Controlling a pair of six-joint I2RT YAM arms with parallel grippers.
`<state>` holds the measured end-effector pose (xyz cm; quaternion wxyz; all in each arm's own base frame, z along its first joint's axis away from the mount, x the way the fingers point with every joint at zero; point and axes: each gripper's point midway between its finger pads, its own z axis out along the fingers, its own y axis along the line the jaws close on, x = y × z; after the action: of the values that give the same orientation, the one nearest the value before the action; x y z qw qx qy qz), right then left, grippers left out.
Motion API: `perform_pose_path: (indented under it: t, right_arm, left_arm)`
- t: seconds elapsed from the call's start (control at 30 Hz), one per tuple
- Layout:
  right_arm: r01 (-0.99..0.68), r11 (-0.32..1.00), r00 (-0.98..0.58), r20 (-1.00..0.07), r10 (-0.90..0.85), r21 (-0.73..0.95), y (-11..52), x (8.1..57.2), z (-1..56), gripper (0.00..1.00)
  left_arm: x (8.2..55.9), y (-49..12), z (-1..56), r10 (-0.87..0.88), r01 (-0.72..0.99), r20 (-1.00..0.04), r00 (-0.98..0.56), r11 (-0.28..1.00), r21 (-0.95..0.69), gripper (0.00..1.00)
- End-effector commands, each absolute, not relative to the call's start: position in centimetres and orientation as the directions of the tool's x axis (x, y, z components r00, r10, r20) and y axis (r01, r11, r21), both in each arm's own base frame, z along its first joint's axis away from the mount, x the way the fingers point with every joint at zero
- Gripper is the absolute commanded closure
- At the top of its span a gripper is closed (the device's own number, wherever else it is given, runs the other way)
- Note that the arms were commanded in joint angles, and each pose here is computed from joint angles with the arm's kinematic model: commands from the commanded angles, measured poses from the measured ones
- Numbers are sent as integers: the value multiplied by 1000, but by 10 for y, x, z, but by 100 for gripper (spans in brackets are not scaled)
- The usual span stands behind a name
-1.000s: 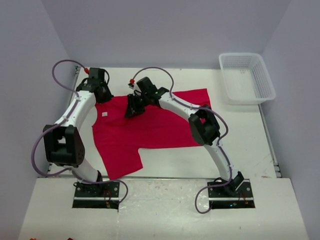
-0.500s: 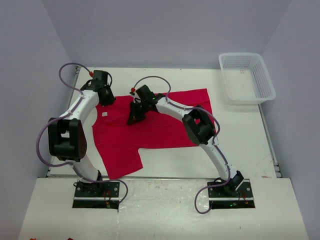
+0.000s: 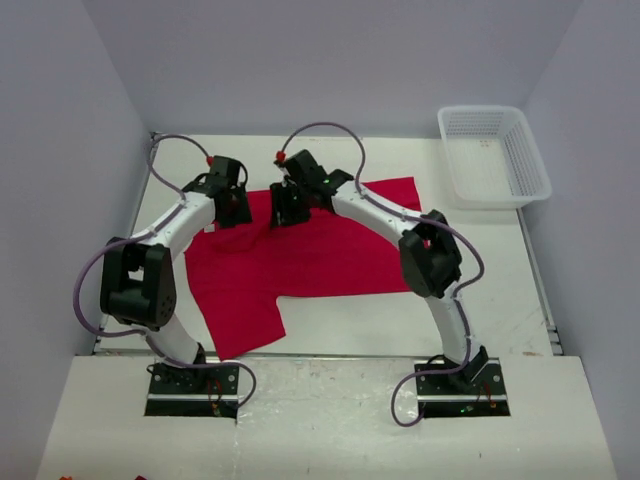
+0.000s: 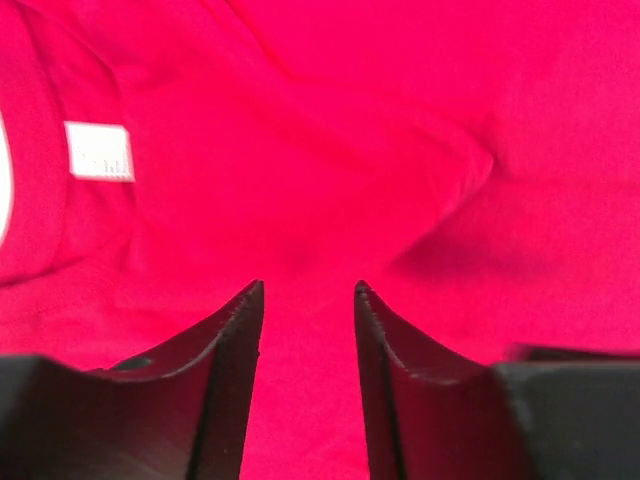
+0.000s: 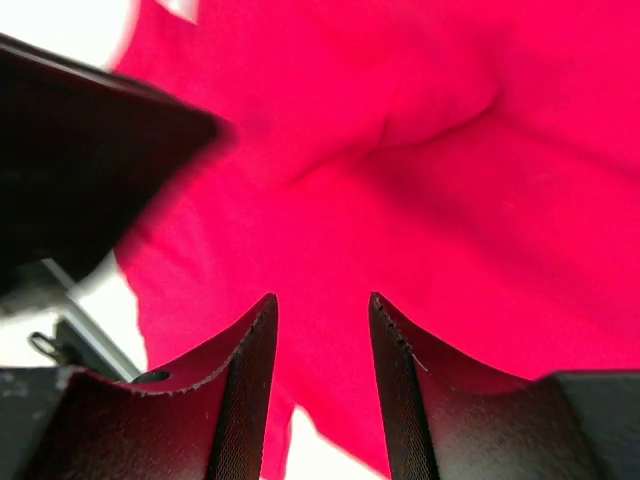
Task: Fold and stack the t-shirts
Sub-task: Fold the flattened tshirt in 1/3 of the way
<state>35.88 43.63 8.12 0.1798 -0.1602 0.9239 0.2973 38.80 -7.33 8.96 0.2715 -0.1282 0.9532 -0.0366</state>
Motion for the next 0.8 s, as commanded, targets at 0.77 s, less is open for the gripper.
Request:
perform_pose_path:
  t: [0.77]
  right_arm:
    - [-386,824,-606,-788,112,414,225,370,314,55]
  left_arm:
    - [351,-18,69,-500,-371,-447,-742,861,-347,42]
